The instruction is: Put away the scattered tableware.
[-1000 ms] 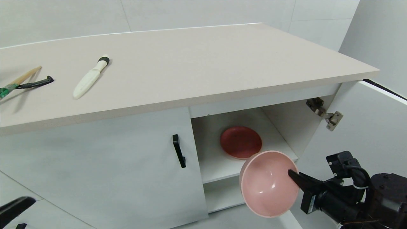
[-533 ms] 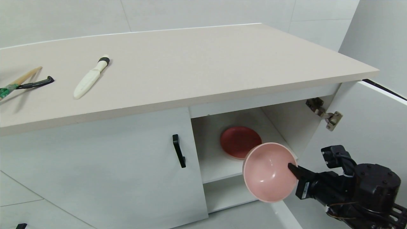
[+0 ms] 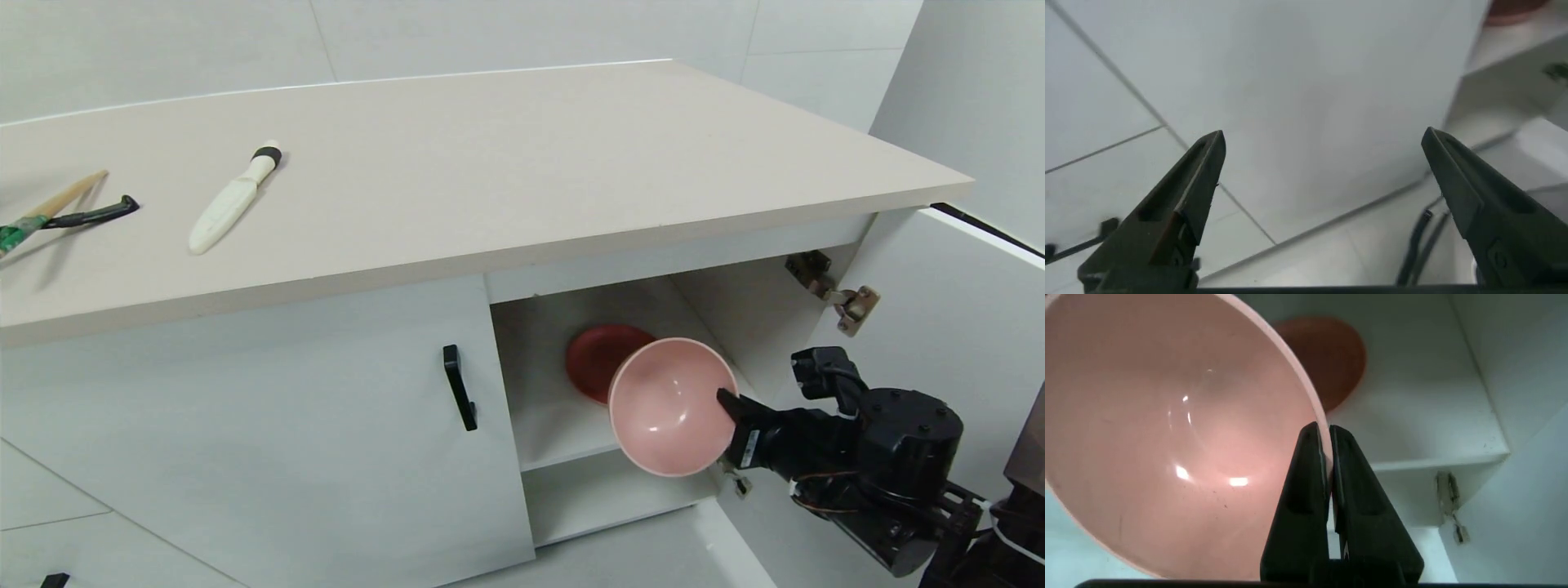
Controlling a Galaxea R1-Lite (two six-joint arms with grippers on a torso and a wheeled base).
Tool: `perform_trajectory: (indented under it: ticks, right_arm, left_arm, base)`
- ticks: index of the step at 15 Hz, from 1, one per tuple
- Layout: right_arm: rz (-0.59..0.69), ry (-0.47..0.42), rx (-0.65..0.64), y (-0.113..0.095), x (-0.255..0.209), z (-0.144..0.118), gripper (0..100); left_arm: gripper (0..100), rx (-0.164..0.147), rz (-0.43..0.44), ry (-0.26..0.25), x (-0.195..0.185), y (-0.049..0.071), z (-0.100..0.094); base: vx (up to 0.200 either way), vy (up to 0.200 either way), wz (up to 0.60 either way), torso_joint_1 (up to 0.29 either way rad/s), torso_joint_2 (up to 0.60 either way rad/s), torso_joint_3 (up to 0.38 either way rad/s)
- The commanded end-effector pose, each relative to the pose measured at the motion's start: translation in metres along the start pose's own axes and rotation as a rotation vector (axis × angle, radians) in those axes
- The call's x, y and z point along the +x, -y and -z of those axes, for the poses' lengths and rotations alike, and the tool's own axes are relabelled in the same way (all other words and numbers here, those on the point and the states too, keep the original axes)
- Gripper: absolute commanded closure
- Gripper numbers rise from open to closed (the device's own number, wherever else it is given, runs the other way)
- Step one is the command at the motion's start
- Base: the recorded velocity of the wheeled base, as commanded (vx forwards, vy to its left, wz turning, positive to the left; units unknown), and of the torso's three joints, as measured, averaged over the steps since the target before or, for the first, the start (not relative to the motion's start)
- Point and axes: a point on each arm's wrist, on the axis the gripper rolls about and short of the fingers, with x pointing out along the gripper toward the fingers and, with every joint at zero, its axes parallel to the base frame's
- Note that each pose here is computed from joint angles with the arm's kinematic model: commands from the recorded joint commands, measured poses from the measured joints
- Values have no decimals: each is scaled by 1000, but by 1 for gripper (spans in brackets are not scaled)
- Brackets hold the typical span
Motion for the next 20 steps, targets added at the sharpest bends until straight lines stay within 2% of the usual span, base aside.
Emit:
perform_trajectory:
  ticks: [1, 2, 3, 4, 5, 6, 7, 8, 11, 12, 14, 17, 20]
  right_arm:
    - [-13, 47, 10, -2, 2, -11, 100]
    - [-19, 64, 12, -3, 4, -14, 100]
    - [-20, 65, 10, -3, 5, -14, 100]
    - [-17, 58, 11, -2, 6, -12, 100]
    - [-15, 54, 10, -1, 8, -11, 100]
    - [-21, 54, 9, 2, 10, -12, 100]
    - [-42, 62, 7, 2, 14, -13, 100]
    - [-55, 75, 0, 3, 20, -16, 100]
    - [-47, 44, -9, 6, 30, -5, 100]
    - [-48, 51, -10, 5, 34, -5, 100]
    - [-52, 71, -7, 1, 45, -15, 100]
    - [-53, 72, -6, -4, 60, -26, 100]
    - [-54, 64, -8, -7, 68, -35, 100]
  left_arm:
    - [0, -23, 83, -59, 5, -2, -2]
    - [0, -63, 159, -82, 8, -2, -2]
    - [0, -74, 219, -78, 8, -3, -2]
    - [0, -69, 226, -50, 5, -3, -2]
    - [0, -68, 198, -3, 2, -2, -1]
    - [0, -57, 129, 36, -2, -1, 0]
    - [0, -43, 59, 69, -5, 0, 1]
    - [0, -14, 34, 101, -7, 0, 1]
    - [0, -15, -114, 76, -7, -3, 2]
    - [0, -43, -153, 74, -7, -4, 2]
    - [0, -89, -153, 103, -7, -5, 0]
    - [0, -95, -152, 58, -6, -4, 5]
    - [0, -88, -152, 59, -6, -4, 5]
  base:
    - [0, 0, 0, 0, 0, 0]
    - [0, 0, 0, 0, 0, 0]
    - [0, 0, 0, 0, 0, 0]
    - [0, 0, 0, 0, 0, 0]
    - [0, 0, 0, 0, 0, 0]
    - [0, 0, 0, 0, 0, 0]
    - [0, 0, 0, 0, 0, 0]
    - [0, 0, 0, 0, 0, 0]
    - [0, 0, 0, 0, 0, 0]
    - [0, 0, 0, 0, 0, 0]
    - [0, 0, 0, 0, 0, 0]
    - [0, 0, 0, 0, 0, 0]
    - [0, 0, 0, 0, 0, 0]
